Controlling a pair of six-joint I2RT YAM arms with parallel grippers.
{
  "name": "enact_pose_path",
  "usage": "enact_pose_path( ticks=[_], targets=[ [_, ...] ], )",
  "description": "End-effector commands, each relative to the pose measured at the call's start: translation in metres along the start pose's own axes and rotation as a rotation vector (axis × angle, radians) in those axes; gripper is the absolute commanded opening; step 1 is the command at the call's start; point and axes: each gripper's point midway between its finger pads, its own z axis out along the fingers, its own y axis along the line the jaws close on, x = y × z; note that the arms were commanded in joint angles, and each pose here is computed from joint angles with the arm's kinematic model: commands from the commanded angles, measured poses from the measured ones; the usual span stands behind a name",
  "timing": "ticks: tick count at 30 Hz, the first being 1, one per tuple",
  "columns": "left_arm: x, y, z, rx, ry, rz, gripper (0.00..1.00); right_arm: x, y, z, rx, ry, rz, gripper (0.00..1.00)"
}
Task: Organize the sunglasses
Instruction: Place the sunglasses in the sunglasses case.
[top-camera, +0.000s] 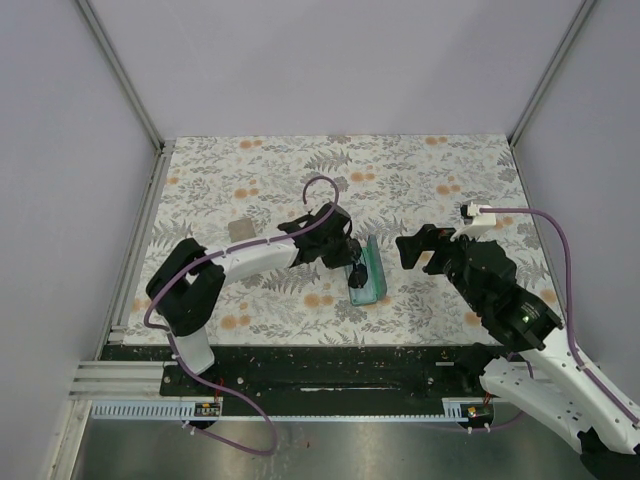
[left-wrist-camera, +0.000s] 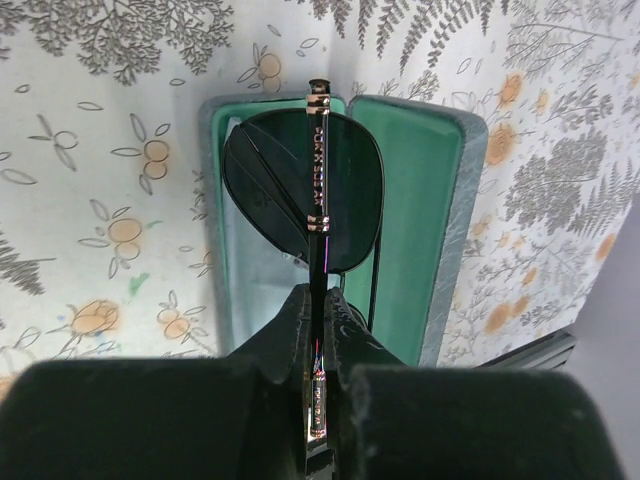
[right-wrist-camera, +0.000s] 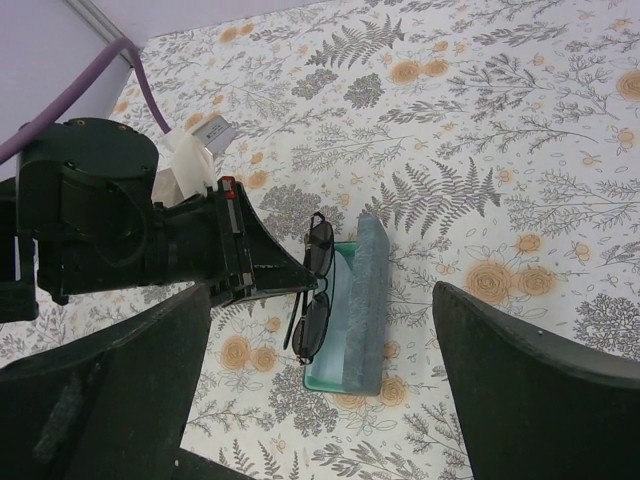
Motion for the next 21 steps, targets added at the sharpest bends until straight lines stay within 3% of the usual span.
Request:
enact_pose_path(
  ticks=[1,15,21],
  targets=[
    [-0.007,-0.032,0.003,0.150,-0.048,-0.069,0.00,-0.002,-0.003,-0.001,0.017,-0.012,0.018,0.99],
    [0.015,-0.020,0.022,0.077,-0.015,-0.016,0.00,0.004,-0.004,0.001,0.027,0.009,0.021,0.99],
    [0.016,-0.007,0.020,-0.026,-0.066,0.043,0.00,0.007,-0.004,0.003,0.028,0.018,0.025,0.99]
  ],
)
